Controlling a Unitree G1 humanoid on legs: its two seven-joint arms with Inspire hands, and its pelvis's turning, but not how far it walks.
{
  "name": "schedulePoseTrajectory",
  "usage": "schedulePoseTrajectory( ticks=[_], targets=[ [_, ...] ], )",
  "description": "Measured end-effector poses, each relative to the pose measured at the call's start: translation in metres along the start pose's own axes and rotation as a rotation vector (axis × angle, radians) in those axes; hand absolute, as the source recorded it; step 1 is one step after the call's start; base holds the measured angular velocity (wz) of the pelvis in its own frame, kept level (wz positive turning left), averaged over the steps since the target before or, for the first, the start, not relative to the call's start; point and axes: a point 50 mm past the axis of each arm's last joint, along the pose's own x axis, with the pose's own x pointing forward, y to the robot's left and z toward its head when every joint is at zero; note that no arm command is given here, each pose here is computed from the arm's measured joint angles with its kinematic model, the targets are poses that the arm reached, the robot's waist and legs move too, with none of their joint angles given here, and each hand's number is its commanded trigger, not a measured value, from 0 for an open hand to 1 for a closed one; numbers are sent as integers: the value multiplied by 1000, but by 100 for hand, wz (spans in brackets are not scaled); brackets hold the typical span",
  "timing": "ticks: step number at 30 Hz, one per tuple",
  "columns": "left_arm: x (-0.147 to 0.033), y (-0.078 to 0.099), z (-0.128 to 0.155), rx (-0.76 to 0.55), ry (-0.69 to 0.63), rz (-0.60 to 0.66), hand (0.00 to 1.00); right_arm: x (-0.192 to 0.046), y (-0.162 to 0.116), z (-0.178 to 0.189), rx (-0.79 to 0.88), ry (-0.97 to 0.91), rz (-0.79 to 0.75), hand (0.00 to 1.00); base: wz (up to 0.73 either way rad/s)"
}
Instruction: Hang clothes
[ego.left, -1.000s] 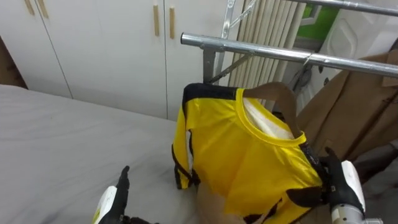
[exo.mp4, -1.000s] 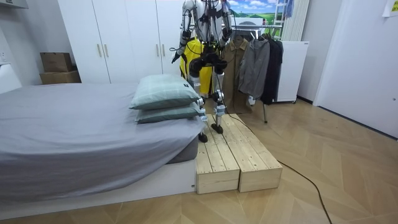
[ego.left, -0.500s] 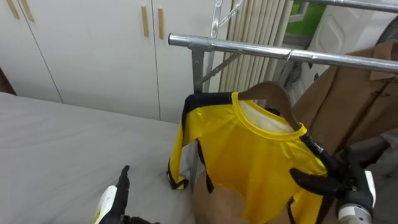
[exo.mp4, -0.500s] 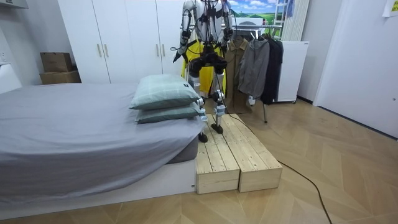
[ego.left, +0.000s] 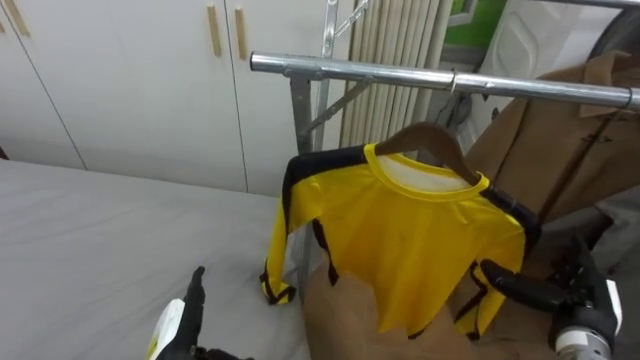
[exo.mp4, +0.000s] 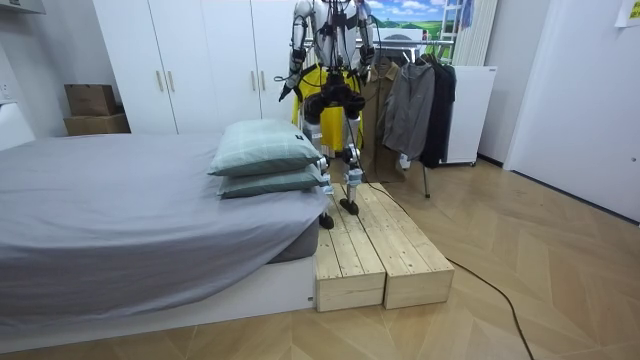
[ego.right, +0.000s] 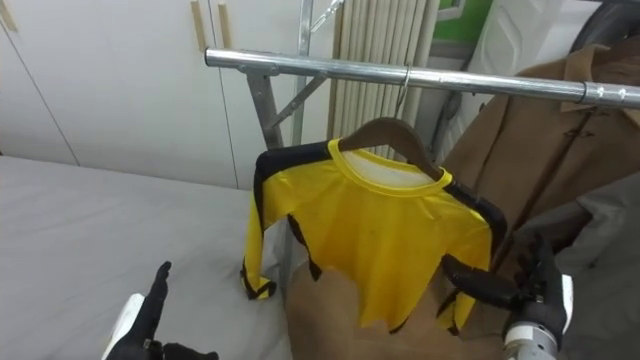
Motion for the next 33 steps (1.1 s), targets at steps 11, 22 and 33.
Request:
schedulePoseTrajectory(
  ticks=[11, 22, 33],
  targets=[
    [-1, -1, -3, 1, 8, -10, 0, -3, -3, -4, -48, -12, -7, 0, 0],
    [-3, -6, -4, 8, 10, -31, 0, -25, -13, -38, -152, 83, 45, 0, -5],
    [-16, -18, -38, 18, 134, -137, 0, -58, -31, -106, -194, 373, 182, 0, -2]
  ],
)
